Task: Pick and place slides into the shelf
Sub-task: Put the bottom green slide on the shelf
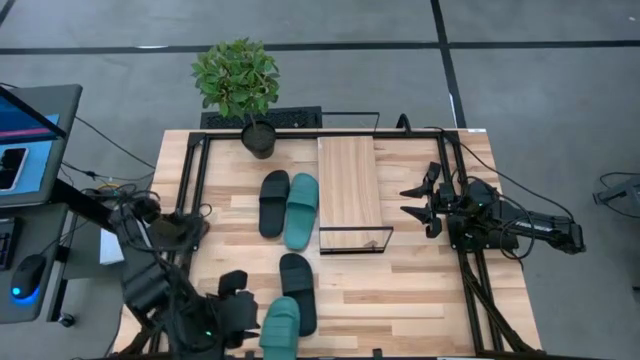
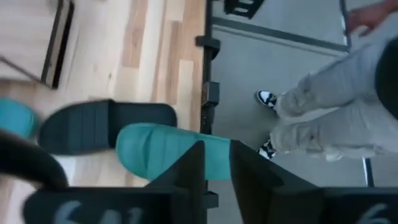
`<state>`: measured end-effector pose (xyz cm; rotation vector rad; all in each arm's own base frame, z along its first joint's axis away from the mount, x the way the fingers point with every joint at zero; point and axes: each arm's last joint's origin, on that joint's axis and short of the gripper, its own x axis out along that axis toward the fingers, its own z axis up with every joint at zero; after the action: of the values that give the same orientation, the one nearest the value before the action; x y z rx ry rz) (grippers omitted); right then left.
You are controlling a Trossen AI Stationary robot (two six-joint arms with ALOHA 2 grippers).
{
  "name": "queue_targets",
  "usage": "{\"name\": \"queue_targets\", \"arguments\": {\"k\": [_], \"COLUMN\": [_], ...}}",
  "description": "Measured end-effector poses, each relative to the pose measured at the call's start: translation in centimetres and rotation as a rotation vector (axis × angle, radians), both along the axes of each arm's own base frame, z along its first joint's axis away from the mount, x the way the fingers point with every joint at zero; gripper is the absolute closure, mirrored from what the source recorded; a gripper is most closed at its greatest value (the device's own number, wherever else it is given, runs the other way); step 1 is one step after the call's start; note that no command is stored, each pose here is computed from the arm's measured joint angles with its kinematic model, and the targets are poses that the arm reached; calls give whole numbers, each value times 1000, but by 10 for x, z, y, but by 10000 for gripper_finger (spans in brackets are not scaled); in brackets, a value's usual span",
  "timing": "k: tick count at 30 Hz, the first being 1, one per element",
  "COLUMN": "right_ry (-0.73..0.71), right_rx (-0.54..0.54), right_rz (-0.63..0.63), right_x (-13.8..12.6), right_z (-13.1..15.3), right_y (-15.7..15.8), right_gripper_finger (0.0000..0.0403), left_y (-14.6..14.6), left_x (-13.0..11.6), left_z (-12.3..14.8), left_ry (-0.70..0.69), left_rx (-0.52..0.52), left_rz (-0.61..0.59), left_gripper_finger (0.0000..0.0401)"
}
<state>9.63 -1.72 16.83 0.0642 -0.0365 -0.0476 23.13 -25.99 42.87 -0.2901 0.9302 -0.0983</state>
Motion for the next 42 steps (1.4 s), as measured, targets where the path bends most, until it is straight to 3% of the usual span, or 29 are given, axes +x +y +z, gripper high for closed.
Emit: {"name": "queue_targets", "arguments": {"k": [5, 15, 20, 29, 42], "right_ry": [0, -1, 0, 0, 0], "right_rx": [0, 0, 0, 0, 0], "right_rz": [0, 0, 0, 0, 0], "right_x": [0, 0, 0, 0, 0], "right_z": [0, 0, 0, 0, 0], "right_y": [0, 0, 0, 0, 0], "right_gripper_finger": [202, 202, 202, 202, 202], "left_y": [-12, -37, -33, -16, 6], "left_x": [8, 27, 30, 43, 47], "left_z": [-26, -76, -96, -128, -160], "left_ry": [38, 48, 119, 238, 294], "left_rx": [-57, -194, -163, -105, 109], "left_rz": [74, 33, 8, -147, -349], "left_gripper_finger": [287, 239, 239, 239, 239]}}
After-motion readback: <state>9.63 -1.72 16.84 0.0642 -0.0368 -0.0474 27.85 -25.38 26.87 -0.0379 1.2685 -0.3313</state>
